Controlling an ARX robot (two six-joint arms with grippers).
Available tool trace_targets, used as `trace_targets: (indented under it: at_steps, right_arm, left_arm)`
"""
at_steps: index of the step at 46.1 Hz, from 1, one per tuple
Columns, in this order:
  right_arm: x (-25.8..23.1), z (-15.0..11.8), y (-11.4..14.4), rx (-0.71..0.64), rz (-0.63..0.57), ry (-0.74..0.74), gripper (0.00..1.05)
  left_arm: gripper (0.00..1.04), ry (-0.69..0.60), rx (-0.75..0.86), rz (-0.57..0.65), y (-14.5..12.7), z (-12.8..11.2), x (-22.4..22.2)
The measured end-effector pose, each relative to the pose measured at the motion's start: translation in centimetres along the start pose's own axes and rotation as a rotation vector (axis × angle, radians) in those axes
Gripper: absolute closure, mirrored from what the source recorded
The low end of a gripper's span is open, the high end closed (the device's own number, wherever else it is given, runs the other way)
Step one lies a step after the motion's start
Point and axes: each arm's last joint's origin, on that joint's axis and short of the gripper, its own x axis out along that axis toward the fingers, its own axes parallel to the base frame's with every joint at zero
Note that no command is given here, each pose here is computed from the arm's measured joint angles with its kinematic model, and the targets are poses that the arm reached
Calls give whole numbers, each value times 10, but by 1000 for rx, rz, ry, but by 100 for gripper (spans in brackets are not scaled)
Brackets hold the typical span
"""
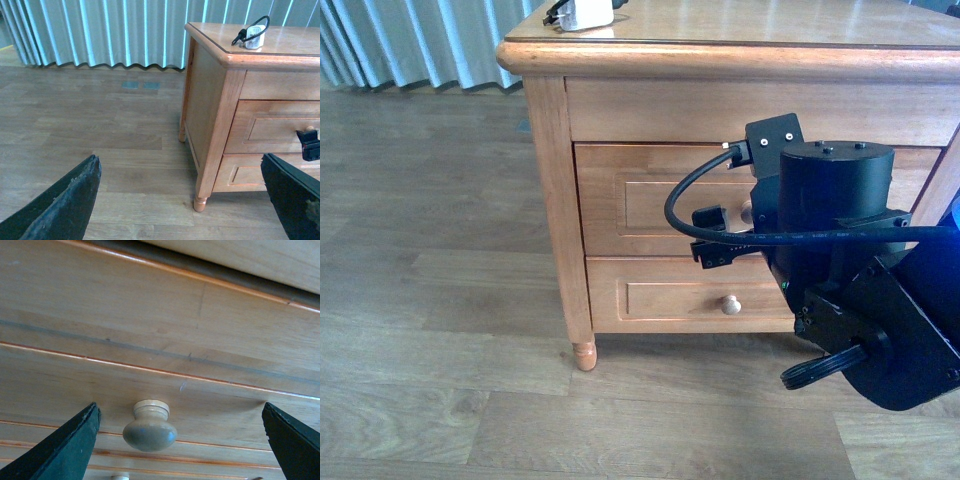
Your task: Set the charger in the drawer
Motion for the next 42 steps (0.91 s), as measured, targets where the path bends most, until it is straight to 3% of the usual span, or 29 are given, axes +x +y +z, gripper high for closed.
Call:
trace_targets:
  at_steps: [42]
  right_arm:
    - [-2,-3,11,-8,32,19,8]
  left_arm:
    - [6,0,0,0,0,0,0]
